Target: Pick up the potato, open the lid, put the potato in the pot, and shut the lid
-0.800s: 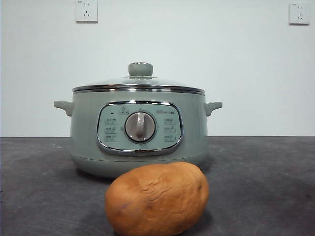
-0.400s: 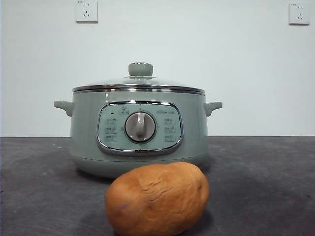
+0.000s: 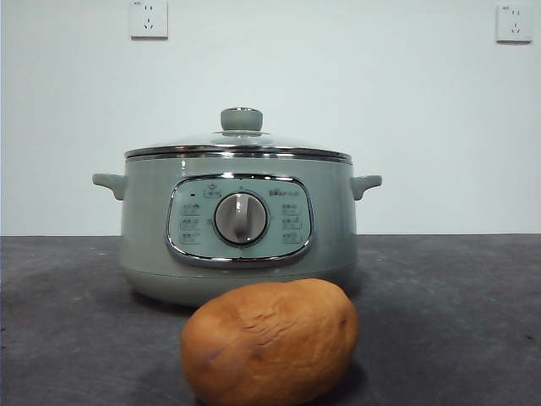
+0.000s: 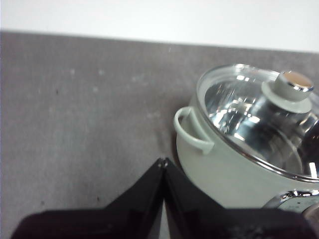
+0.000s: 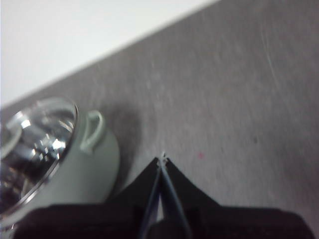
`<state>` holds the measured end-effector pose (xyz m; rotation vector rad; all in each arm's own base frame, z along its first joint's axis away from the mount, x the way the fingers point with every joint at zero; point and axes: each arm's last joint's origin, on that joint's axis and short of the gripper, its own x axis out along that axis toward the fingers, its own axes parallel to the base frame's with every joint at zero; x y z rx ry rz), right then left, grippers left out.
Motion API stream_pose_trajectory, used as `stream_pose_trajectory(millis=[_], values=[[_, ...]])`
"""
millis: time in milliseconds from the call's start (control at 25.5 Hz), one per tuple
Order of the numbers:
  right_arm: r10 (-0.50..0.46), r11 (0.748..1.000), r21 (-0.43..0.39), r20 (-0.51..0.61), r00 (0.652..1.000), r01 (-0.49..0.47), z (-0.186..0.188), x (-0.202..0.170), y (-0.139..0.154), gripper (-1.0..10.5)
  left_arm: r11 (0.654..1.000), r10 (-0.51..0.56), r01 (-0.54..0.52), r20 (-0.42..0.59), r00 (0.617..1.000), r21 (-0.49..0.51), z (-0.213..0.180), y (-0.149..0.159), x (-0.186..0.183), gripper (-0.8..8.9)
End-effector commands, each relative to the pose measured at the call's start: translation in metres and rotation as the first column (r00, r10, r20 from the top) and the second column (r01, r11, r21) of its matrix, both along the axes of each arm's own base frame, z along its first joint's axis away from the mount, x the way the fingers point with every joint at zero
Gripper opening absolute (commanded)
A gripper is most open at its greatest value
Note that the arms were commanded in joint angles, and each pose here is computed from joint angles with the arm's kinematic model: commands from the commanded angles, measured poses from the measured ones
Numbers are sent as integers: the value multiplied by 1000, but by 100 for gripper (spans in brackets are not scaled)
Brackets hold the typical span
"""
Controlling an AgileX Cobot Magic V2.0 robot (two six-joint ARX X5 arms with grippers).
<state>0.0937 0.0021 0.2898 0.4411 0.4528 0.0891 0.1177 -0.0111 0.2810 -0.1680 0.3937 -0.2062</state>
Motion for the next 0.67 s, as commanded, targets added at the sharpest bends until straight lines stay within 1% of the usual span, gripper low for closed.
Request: stream_pose_trajectory(millis=[39, 78, 118, 157, 235, 314, 353, 392, 431, 471, 510, 549, 627, 667], values=[[32, 999, -3, -66, 997, -33, 10, 5, 1, 11, 1000, 4, -4, -49, 999, -12, 3, 0, 5, 2], [46, 999, 2, -91, 995, -46, 13, 7, 1, 12, 1000, 3, -4, -70, 998, -11, 4, 0, 7, 9], [62, 998, 7, -123, 990, -62, 16, 9, 1, 23, 1000, 0, -1, -100, 995, -11, 4, 0, 9, 37], [72, 997, 4, -144, 987, -72, 17, 12, 1, 77, 1000, -7, 6, -120, 993, -13, 4, -1, 11, 83], [86, 996, -16, -187, 979, -91, 20, 16, 1, 290, 999, -28, 25, -159, 987, -24, 3, -2, 16, 243], [113, 993, -18, -224, 968, -120, 22, 21, 1, 538, 998, -52, 45, -197, 979, -36, 0, -3, 20, 444], [131, 990, -18, -238, 962, -139, 22, 24, 1, 613, 997, -64, 56, -211, 975, -44, -1, -3, 22, 508], [153, 986, -20, -257, 954, -164, 21, 27, 2, 668, 997, -73, 63, -229, 971, -49, -3, -3, 24, 547], [173, 983, -20, -272, 947, -185, 20, 30, 2, 692, 996, -82, 70, -243, 967, -55, -5, -4, 26, 566], [193, 978, -14, -307, 932, -208, 18, 35, 2, 701, 995, -92, 78, -268, 959, -62, -8, -4, 29, 576], [203, 975, -18, -335, 920, -222, 16, 40, 2, 702, 995, -92, 77, -291, 952, -63, -11, -4, 33, 576], [215, 971, -21, -368, 905, -240, 13, 45, 2, 702, 995, -93, 77, -314, 945, -65, -14, -5, 36, 600], [246, 961, -7, -429, 869, -275, 5, 54, 5, 703, 991, -128, 102, -346, 930, -90, -18, -6, 41, 755], [267, 952, -12, -447, 854, -304, 2, 58, 7, 703, 986, -154, 122, -357, 922, -109, -20, -7, 43, 760]])
